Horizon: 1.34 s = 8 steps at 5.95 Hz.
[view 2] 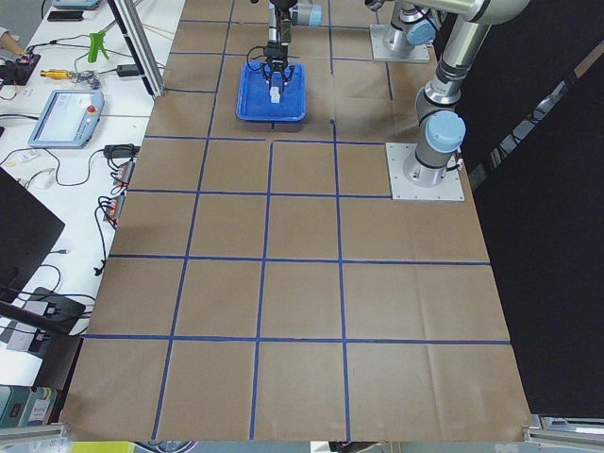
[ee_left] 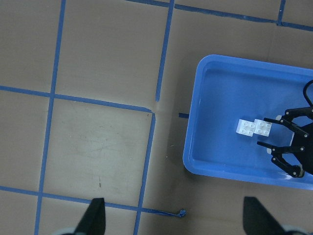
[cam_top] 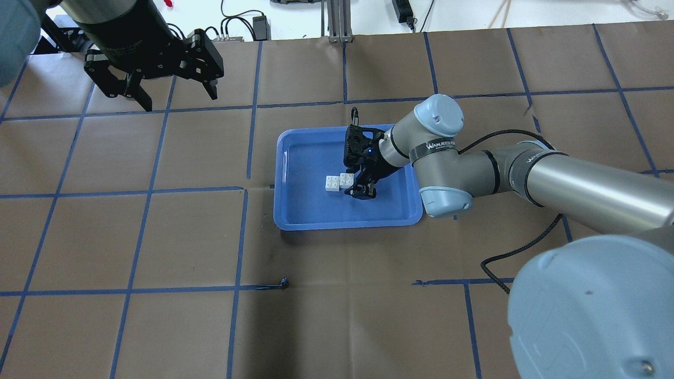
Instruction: Assemble white blocks and place on blue tray
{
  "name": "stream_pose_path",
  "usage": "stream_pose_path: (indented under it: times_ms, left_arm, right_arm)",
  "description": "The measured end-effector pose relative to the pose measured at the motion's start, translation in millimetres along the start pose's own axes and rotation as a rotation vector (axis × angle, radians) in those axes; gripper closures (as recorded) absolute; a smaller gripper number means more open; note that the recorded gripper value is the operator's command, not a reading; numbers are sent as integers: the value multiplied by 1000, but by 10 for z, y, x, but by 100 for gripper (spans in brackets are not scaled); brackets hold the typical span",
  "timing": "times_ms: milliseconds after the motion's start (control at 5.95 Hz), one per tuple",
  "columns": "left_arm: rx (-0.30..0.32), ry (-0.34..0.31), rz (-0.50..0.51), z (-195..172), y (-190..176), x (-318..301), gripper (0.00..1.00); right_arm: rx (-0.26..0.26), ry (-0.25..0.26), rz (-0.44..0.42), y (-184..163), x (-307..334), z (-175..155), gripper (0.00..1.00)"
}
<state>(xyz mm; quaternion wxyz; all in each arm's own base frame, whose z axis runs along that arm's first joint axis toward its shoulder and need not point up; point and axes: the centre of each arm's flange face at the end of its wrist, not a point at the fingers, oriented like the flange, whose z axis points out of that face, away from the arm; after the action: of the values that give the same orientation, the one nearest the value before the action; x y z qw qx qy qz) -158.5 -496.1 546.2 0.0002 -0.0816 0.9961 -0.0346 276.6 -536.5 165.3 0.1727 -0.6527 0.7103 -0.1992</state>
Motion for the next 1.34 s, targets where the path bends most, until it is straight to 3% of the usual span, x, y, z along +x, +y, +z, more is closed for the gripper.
stream_pose_path:
  times_ms: [840,1008,1345]
  left_arm:
    - [1,0,0,-1,-1,0,1]
    - [1,0,0,-1,-1,0,1]
    - [1,0,0,-1,-1,0,1]
  right_arm:
    - [-5,-7,9,9,-13,4,37]
    - [-7,-6,10,4,-14,-9,5]
    - [-10,23,-2,-73,53,-139,0]
